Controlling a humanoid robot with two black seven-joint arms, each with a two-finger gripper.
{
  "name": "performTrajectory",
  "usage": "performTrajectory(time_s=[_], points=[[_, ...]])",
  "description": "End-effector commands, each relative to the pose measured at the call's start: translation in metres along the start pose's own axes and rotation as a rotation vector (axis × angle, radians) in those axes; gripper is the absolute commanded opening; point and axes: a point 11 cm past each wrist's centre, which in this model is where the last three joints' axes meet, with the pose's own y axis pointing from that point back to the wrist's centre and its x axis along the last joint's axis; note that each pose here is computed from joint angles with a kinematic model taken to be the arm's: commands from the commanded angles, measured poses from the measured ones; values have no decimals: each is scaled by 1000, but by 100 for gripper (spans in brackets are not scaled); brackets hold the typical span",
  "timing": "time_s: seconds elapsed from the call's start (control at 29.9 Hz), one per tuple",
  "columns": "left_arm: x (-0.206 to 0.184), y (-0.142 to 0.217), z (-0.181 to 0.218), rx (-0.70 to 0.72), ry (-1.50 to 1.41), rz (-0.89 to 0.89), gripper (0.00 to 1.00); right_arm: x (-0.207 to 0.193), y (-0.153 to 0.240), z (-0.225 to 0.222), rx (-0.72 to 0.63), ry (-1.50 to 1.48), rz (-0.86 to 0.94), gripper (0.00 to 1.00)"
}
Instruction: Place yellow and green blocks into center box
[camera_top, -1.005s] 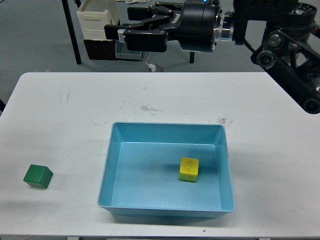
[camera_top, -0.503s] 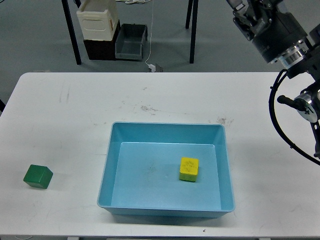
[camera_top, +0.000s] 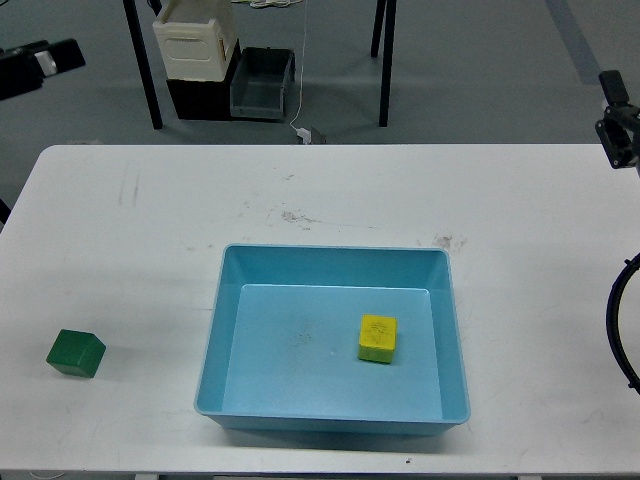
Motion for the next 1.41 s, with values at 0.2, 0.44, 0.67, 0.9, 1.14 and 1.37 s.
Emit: performTrajectory(time_s=[0.2, 0.44, 0.67, 0.9, 1.14, 1.37], points=[[-110, -9, -19, 116, -282, -484, 95, 46, 49, 18, -75, -12, 180, 97], [-142, 0, -34, 147, -255, -588, 96, 49, 58, 24, -89, -46, 210, 97], [-182, 15, -44, 162, -187, -706, 98, 52, 61, 25, -95, -47, 229, 97], [-200, 41, -64, 240, -143, -786, 98, 51, 61, 27, -97, -53, 233, 97], [-219, 59, -81, 298, -94, -848, 99, 51, 65, 31, -106, -60, 239, 97], [-227, 51, -82, 287, -63, -838, 99, 51, 65, 31, -105, -59, 241, 97]])
